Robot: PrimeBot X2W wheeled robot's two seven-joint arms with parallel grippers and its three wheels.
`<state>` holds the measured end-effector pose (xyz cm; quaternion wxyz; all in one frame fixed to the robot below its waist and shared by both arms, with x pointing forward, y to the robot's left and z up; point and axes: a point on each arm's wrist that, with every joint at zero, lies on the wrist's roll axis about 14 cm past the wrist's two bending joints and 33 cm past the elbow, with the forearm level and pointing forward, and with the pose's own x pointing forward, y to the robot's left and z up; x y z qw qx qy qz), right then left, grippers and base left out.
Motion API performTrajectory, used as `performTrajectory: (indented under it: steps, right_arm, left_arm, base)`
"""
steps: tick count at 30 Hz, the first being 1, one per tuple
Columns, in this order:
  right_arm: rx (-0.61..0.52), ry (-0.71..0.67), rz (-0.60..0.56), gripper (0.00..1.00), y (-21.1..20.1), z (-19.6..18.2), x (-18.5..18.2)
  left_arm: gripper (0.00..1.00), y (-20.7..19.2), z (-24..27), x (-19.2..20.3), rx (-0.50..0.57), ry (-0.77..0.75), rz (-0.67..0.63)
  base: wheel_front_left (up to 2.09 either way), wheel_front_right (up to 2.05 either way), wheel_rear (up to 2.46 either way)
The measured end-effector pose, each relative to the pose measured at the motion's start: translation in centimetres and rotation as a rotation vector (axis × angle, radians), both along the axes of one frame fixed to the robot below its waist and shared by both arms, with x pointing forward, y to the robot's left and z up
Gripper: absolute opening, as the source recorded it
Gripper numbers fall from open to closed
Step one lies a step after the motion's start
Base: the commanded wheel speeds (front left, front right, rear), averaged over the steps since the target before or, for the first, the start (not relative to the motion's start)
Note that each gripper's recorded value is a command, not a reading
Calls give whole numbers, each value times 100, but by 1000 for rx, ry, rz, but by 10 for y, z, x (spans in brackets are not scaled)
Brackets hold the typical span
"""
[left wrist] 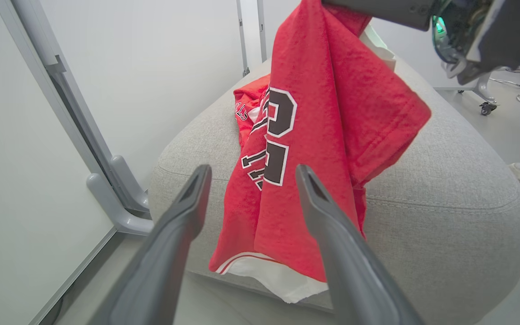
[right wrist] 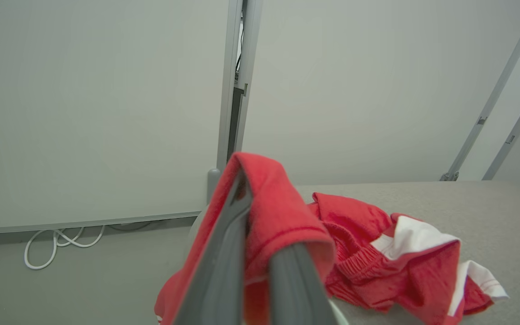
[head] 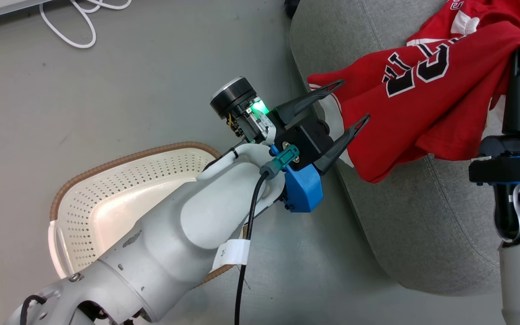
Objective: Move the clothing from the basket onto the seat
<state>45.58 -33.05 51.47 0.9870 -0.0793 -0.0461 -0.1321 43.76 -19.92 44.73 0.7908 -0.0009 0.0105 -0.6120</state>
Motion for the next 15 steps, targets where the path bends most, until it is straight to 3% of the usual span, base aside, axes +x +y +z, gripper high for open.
performTrajectory:
  steps: [8, 15]
  right_arm:
    - [-18, 0, 5, 0, 2, 2, 0]
    - [-146, -154, 8, 0, -16, 71, 24]
  left_arm:
    - [100, -2, 3, 0, -7, -2, -6]
    - [100, -1, 4, 5, -19, -3, 0]
  base:
    - [0, 0, 0]
    - [0, 0, 0]
